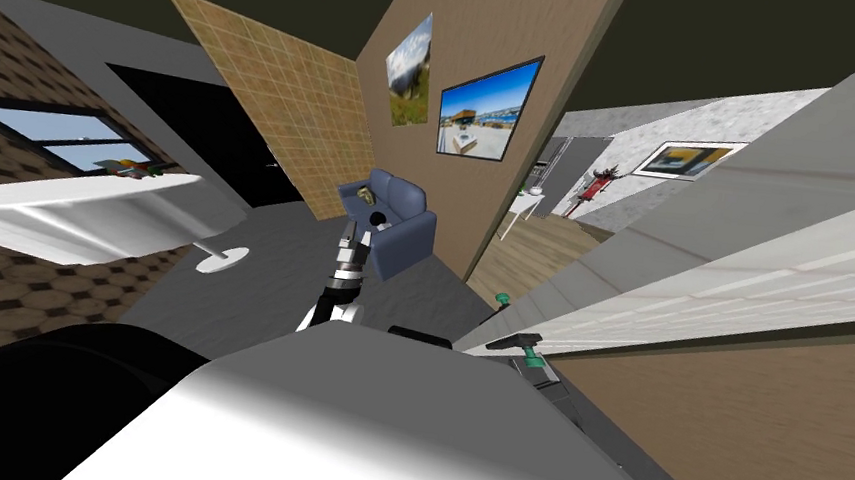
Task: Pull the door open
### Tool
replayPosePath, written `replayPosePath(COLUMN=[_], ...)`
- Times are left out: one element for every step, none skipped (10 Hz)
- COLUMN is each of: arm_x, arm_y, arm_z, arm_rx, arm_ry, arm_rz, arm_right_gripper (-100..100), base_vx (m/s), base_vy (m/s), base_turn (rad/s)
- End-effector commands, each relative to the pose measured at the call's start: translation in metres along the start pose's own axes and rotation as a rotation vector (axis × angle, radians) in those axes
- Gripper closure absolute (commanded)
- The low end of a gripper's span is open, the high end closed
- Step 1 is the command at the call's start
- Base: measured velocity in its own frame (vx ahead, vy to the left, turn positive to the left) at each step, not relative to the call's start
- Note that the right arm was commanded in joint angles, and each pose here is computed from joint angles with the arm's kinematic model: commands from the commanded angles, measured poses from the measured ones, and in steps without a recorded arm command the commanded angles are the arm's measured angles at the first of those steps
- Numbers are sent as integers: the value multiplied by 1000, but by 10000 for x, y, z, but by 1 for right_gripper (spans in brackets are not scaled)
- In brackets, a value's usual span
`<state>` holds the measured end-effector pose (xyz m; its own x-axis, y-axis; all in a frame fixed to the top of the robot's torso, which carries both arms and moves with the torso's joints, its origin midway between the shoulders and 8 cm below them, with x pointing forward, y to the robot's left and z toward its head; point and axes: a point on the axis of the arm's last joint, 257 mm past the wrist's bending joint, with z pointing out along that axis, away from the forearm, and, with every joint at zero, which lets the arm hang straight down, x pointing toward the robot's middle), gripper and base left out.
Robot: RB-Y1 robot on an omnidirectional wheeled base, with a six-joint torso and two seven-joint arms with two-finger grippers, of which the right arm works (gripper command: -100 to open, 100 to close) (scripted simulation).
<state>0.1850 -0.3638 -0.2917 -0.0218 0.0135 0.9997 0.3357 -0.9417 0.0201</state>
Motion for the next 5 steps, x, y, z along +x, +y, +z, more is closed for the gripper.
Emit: replayPosePath(arm_x=[-52, -52, -52, -52, -49], arm_y=[-88, -88, -88, -88, -98], arm_z=[-52, -52, -52, -52, -70], arm_rx=[7, 7, 7, 7, 10], arm_ry=[-16, -16, -16, -16, -16], arm_rz=[17, 17, 17, 17, 18], arm_right_gripper=[100, 100, 100, 100, 100], base_vx=[0, 0, -5, 9, -11], base_vy=[0, 3, 3, 6, -14], base_turn=[0, -14, -16, -18, 47])
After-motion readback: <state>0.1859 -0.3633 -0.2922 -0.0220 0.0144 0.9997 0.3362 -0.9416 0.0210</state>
